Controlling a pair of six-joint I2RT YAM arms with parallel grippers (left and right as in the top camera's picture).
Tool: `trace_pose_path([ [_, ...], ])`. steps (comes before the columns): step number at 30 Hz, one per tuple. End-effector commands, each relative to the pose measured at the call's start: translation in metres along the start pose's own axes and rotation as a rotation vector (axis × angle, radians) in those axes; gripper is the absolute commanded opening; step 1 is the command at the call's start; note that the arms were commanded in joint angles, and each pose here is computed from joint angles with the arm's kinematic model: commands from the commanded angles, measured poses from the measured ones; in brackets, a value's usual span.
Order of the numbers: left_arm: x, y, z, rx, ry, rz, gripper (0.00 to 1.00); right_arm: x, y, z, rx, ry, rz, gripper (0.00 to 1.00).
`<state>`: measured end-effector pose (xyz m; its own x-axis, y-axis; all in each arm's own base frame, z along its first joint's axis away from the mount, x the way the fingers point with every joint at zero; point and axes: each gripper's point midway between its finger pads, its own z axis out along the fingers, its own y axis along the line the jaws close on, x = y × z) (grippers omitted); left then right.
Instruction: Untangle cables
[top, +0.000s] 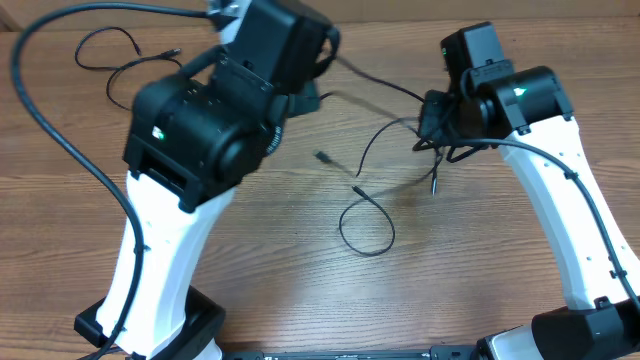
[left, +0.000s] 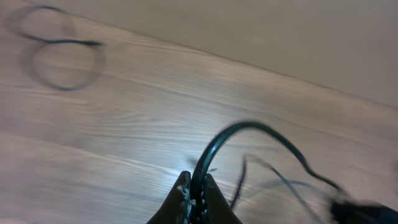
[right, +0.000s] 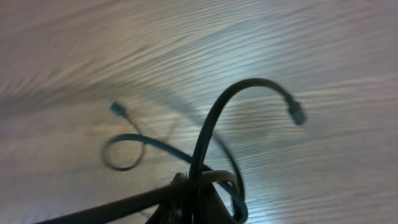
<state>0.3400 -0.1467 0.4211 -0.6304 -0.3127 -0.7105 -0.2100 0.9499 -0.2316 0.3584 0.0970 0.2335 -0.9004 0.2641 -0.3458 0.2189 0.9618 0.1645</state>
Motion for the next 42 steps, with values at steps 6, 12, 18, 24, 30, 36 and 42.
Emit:
trace_pose_path([
  [6,-0.047,0.099,0.011,-0.271,-0.088,-0.107,0.04,-0.017,-0.052,0.001,0.105,-0.024,0.212,0.04],
  [12,-0.056,0.136,0.02,-0.278,-0.04,-0.213,0.04,-0.02,-0.066,0.0,0.123,-0.021,0.247,0.04],
  [18,-0.06,0.123,0.025,-0.172,-0.008,-0.149,0.04,-0.022,-0.07,0.0,0.146,-0.035,0.254,0.04],
  [24,-0.082,0.098,0.018,-0.033,-0.09,-0.119,0.04,-0.022,-0.076,-0.001,0.175,-0.053,0.358,0.79],
  [30,-0.1,0.018,-0.017,0.429,-0.131,-0.014,0.04,-0.012,-0.051,0.001,0.046,0.029,0.276,1.0],
  [36,-0.123,-0.06,-0.105,0.992,-0.215,0.053,0.04,0.0,-0.023,-0.001,-0.117,0.115,0.18,1.0],
  [42,-0.157,-0.082,-0.169,1.26,-0.295,-0.074,0.04,0.005,-0.015,-0.002,-0.161,0.147,0.183,1.0],
])
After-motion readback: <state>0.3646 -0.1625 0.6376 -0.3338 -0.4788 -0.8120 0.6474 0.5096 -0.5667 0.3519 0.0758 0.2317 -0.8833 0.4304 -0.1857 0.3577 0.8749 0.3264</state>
